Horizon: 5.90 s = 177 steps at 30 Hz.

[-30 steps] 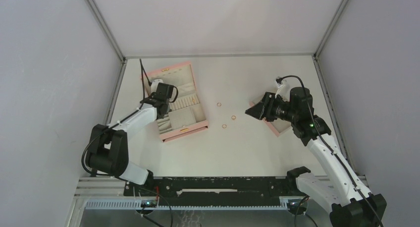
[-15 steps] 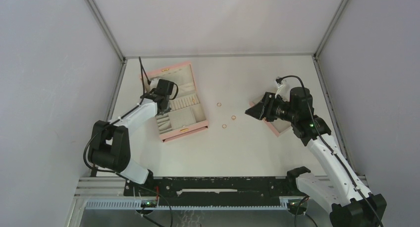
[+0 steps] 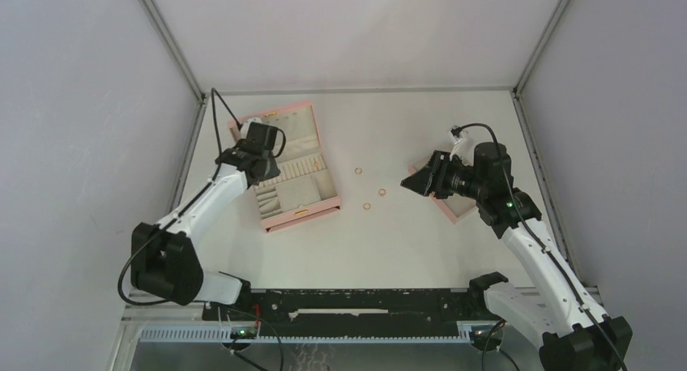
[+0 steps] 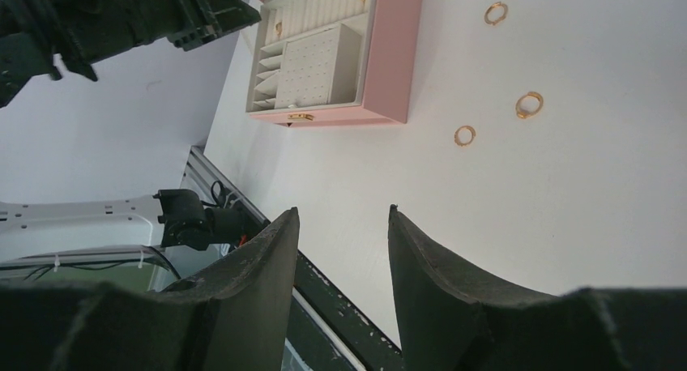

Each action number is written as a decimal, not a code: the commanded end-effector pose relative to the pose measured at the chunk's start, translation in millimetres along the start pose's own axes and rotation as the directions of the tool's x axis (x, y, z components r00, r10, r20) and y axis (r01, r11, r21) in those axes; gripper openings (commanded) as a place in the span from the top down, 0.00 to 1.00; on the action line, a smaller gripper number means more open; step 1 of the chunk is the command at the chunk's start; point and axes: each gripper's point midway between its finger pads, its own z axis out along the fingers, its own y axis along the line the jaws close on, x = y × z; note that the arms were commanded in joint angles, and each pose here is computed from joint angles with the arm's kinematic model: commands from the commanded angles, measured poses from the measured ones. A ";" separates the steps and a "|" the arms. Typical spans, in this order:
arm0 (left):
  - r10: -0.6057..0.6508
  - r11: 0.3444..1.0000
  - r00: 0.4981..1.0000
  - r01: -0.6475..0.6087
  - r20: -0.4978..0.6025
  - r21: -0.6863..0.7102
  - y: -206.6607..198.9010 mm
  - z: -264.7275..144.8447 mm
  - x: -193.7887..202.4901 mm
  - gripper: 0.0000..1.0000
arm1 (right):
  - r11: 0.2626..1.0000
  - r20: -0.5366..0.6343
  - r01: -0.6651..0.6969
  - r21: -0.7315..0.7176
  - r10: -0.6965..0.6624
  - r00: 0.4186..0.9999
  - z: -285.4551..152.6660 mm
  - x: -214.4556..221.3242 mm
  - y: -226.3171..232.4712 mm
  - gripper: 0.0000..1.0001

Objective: Organize the mixed jewelry

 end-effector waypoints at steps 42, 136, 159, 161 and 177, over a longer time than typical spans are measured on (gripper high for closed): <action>0.082 0.874 0.995 -0.098 0.054 0.475 -85.6 -143.5 81.5 0.50 | 0.799 -0.439 0.385 0.462 -0.171 0.882 168.4 20.9 -129.7 0.64; 0.125 0.879 0.991 -0.134 0.049 0.458 -69.4 -135.9 100.9 0.50 | 0.792 -0.383 0.270 0.547 -0.050 0.922 189.6 8.9 -122.3 0.66; 0.101 0.880 0.994 -0.112 0.048 0.461 -68.4 -137.7 99.3 0.49 | 0.807 -0.583 0.477 0.349 -0.211 0.784 212.8 30.0 -140.1 0.66; 0.101 0.880 0.994 -0.112 0.048 0.462 -68.7 -137.9 99.1 0.49 | 0.813 -0.579 0.471 0.342 -0.213 0.787 214.6 29.5 -138.5 0.66; 0.115 0.880 0.993 -0.120 0.039 0.460 -69.4 -136.7 102.0 0.50 | 0.818 -0.610 0.469 0.333 -0.193 0.769 223.2 40.3 -151.1 0.72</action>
